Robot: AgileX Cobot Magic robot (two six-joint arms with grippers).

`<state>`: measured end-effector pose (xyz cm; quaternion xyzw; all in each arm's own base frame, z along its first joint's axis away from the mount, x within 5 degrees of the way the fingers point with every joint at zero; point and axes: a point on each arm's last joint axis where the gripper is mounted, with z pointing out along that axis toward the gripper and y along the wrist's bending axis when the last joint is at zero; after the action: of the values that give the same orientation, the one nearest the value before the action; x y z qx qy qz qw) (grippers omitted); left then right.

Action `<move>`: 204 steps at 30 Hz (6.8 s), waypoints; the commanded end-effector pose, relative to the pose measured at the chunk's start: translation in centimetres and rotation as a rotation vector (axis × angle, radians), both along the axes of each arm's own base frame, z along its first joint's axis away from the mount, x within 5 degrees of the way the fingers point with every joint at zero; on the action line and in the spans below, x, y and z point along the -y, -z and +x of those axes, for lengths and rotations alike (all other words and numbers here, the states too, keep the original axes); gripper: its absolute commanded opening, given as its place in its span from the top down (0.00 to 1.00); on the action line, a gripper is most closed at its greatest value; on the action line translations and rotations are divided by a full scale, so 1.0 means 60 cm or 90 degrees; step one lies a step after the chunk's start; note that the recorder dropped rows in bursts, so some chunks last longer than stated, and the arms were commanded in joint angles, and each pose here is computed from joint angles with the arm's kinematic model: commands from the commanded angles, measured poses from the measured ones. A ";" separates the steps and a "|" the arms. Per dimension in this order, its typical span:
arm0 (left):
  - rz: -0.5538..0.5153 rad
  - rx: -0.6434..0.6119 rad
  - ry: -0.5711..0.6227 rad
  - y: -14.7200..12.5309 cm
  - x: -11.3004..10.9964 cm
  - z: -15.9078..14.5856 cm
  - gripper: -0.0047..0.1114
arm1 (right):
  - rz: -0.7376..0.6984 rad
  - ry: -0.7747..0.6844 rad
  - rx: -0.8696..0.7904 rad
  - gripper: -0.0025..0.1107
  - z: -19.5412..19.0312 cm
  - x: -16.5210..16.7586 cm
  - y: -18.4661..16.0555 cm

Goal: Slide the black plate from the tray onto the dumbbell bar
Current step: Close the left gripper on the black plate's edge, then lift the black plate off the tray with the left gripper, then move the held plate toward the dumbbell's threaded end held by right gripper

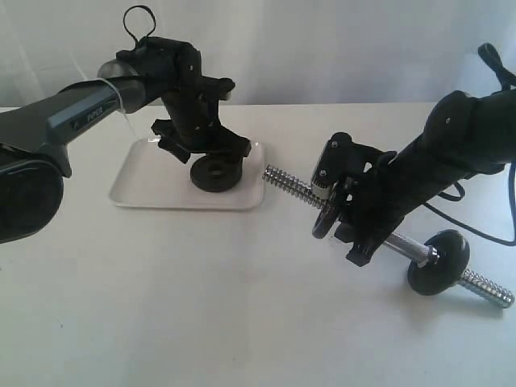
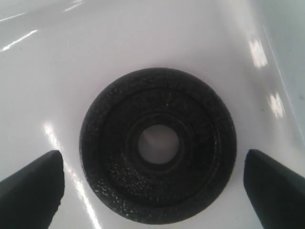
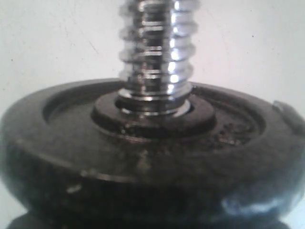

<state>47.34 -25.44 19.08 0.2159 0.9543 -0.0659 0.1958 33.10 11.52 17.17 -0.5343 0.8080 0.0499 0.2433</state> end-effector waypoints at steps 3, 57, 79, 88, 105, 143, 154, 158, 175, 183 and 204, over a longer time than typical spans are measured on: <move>-0.012 -0.014 -0.030 0.003 0.001 -0.002 0.05 | 0.026 0.031 0.082 0.98 0.016 0.002 -0.041; 0.084 -0.040 0.005 0.074 0.007 -0.015 0.28 | 0.024 0.042 0.107 0.98 0.022 0.004 -0.043; 0.029 -0.019 0.046 -0.017 0.011 -0.033 0.96 | 0.023 0.047 0.118 0.98 0.024 0.004 -0.045; -0.098 -0.026 0.028 -0.069 -0.007 -0.029 0.96 | 0.019 0.043 0.125 0.98 0.026 0.005 -0.044; -0.430 -0.150 0.096 -0.112 -0.066 -0.013 0.96 | -0.008 0.029 0.130 0.98 0.039 0.005 -0.012; -0.791 -0.189 0.196 -0.076 -0.134 -0.053 0.96 | 0.009 0.066 0.241 0.98 0.059 -0.018 -0.042; -0.821 -0.184 0.225 -0.055 -0.102 -0.080 0.96 | 0.012 0.073 0.246 0.98 0.060 -0.017 -0.043; -0.823 -0.187 0.232 -0.055 -0.093 -0.084 0.96 | 0.012 0.071 0.247 0.98 0.059 -0.020 -0.043; -0.790 -0.172 0.240 -0.045 -0.069 -0.089 0.96 | 0.012 0.072 0.250 0.98 0.060 -0.020 -0.044; -0.773 -0.142 0.225 -0.041 -0.069 -0.082 0.96 | 0.012 0.072 0.250 0.98 0.060 -0.020 -0.044; -0.818 -0.173 0.191 -0.002 -0.099 -0.063 0.96 | 0.012 0.072 0.249 0.98 0.059 -0.020 -0.043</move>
<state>43.60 -19.32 18.28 0.1859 0.7357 -0.6344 0.1473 35.48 12.91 16.62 -0.5172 0.7893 -0.0201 0.3304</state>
